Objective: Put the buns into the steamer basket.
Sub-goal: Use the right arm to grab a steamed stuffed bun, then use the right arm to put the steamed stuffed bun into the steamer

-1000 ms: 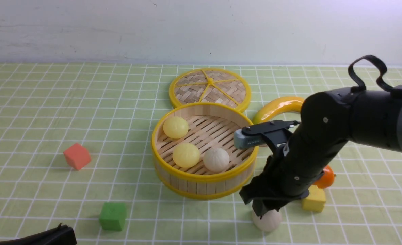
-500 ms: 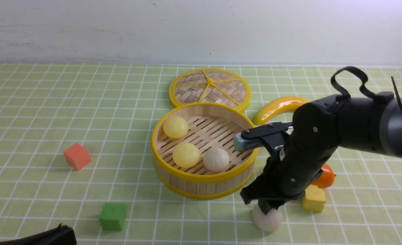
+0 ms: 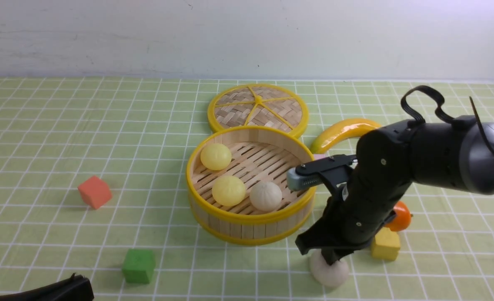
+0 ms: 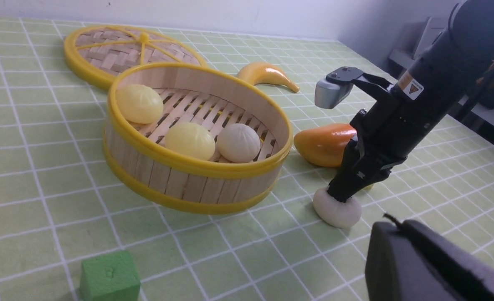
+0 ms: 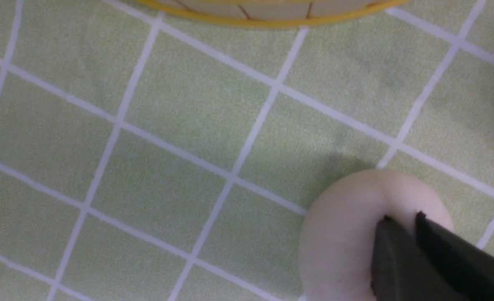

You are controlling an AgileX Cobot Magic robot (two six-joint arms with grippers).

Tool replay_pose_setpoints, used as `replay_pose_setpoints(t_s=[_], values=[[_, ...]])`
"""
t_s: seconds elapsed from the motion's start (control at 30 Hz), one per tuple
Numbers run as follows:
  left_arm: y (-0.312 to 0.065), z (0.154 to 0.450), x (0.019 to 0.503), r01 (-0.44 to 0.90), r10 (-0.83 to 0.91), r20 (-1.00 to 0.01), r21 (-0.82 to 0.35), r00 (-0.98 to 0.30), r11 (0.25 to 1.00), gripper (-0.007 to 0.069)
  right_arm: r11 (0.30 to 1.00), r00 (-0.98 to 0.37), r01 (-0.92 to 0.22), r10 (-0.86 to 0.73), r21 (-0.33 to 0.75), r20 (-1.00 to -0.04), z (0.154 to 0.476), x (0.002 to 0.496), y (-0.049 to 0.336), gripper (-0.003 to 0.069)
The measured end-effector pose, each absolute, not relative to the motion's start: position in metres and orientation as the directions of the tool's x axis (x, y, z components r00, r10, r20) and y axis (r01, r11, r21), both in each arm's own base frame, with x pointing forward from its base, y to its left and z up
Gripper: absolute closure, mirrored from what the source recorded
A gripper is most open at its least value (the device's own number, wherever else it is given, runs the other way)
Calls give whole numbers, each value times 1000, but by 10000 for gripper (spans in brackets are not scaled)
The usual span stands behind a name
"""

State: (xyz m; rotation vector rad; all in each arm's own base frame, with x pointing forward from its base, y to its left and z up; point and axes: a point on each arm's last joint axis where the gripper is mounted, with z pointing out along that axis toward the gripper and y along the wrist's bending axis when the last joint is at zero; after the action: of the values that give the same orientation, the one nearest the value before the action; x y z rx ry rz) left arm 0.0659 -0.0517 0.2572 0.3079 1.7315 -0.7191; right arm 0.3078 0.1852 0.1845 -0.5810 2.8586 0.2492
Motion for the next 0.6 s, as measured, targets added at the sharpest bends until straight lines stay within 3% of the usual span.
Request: replay_pose_setpoints(t_s=[0.17,0.27,0.4,0.53,0.6], values=[[-52,257,66,554,-163,-944,-303,-289,776,638,904,-896,-408,-371,125,-245,202,302,182,657],[-52,257,66,554,-163,-944,-303,-288,776,636,896,-871,-423,-361,133,-333,241,300,181,657],[-52,258,66,554,-167,-944,-303,-283,775,631,884,-784,-450,-323,126,-530,286,311,186,657],[-52,258,66,554,-171,-945,-303,-278,775,631,886,-721,-447,-277,121,-635,295,331,191,657],[-52,259,66,554,-172,-945,-303,-277,775,631,896,-691,-429,-242,117,-681,285,355,195,656]])
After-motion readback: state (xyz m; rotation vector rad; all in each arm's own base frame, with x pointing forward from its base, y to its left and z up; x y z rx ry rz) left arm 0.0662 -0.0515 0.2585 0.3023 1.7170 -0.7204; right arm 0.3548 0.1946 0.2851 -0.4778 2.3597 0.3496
